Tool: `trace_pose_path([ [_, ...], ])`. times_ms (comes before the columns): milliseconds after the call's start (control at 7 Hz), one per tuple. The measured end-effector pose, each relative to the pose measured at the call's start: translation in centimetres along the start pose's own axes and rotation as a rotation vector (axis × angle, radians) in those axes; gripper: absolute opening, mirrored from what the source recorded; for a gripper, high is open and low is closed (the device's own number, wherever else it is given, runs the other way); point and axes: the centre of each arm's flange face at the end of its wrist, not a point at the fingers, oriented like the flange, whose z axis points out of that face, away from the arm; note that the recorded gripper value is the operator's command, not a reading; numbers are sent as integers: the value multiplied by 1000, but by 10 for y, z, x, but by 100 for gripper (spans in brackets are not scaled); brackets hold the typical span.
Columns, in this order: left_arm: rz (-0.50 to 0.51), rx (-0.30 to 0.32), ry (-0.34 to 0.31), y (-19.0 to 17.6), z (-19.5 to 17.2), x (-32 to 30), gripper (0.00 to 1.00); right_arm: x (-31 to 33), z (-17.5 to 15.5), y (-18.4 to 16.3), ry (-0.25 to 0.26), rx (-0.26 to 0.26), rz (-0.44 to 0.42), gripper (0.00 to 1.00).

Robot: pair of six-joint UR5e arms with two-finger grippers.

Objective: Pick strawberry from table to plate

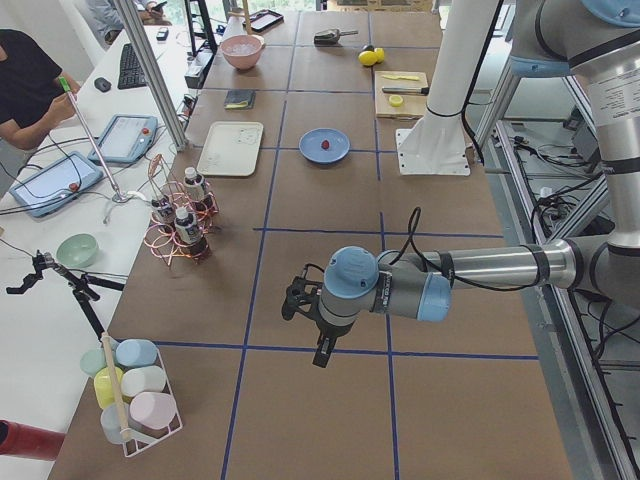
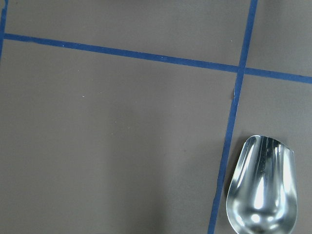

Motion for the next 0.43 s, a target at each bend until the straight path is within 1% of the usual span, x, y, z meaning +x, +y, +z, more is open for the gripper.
trace_pose_path([
  [429,33,26,-16,-14,-10,6,100,-1,-1,0,0,1,-2,100],
])
